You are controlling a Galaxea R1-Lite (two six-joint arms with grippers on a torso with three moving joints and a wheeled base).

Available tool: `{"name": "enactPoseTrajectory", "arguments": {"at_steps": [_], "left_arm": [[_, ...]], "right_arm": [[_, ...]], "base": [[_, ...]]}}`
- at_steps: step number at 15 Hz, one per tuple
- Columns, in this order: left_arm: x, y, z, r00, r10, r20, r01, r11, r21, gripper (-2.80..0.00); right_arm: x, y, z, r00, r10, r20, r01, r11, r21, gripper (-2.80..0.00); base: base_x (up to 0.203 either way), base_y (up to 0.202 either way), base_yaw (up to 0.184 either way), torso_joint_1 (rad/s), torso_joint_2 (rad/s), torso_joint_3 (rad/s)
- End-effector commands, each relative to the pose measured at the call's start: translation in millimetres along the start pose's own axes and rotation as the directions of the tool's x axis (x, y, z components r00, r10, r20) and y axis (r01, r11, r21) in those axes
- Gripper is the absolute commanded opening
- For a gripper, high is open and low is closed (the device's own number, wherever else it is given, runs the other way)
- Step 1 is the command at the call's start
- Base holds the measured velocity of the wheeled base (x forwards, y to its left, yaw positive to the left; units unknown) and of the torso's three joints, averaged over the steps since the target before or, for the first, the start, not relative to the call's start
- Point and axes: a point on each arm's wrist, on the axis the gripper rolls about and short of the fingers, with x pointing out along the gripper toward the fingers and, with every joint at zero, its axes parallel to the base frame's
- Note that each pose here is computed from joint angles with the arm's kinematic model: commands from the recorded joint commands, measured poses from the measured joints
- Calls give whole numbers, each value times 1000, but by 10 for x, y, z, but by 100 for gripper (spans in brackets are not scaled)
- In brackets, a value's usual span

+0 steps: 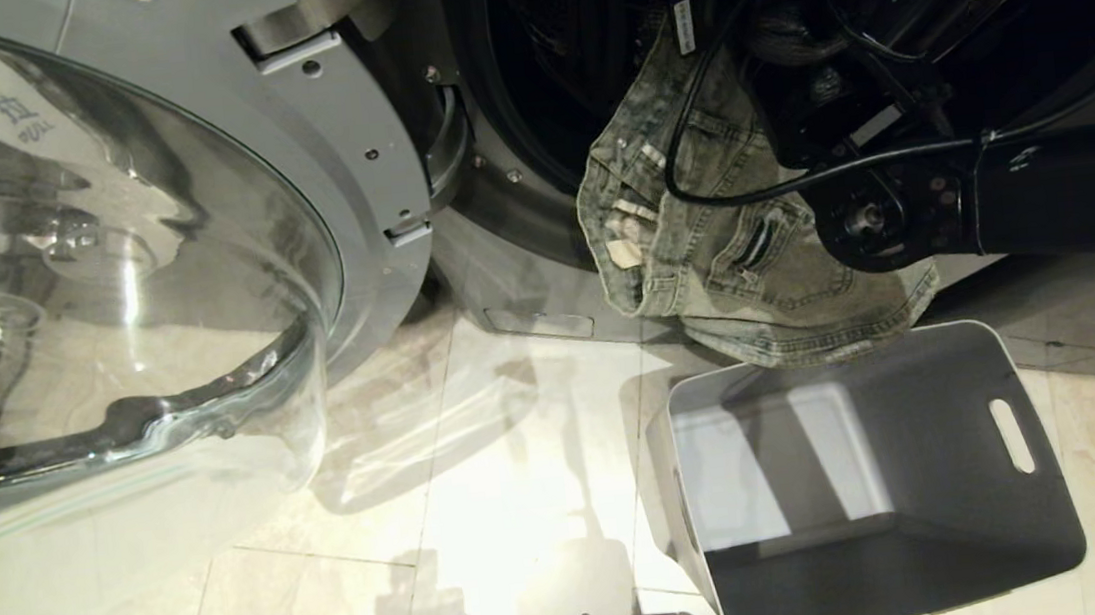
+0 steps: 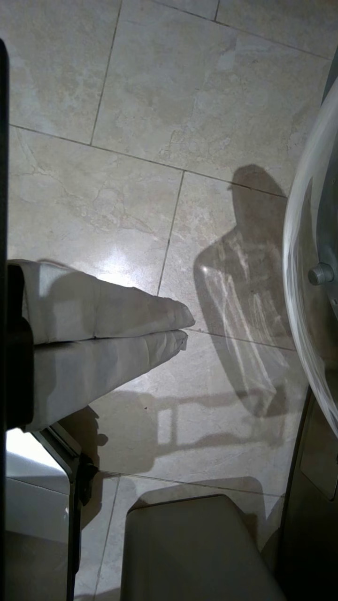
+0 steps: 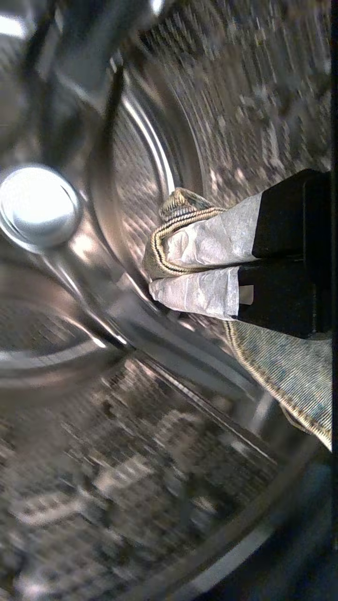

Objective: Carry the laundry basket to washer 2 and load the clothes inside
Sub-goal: Place the clothes into the washing machine

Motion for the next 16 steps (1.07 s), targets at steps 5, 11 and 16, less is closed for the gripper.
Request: {"name": "enactPoseTrajectory", "arguments": {"at_steps": [5,11,16], "left_arm": [[1,0,1,1000,1,-1,-1,1000,0,-280],[1,0,1,1000,0,-1,0,1000,0,-280],[1,0,1,1000,1,-1,-1,1000,0,-280]], "right_arm": [[-6,-314,410,995,-66,71,67,998,-3,-280],[-44,-517,717,991,-86,107,87,996,-10,-280],[-83,-620,891,988,-91,128,95,995,-23,-280]], "base": [[0,0,0,0,0,0],[0,0,0,0,0,0],[0,0,0,0,0,0]]}}
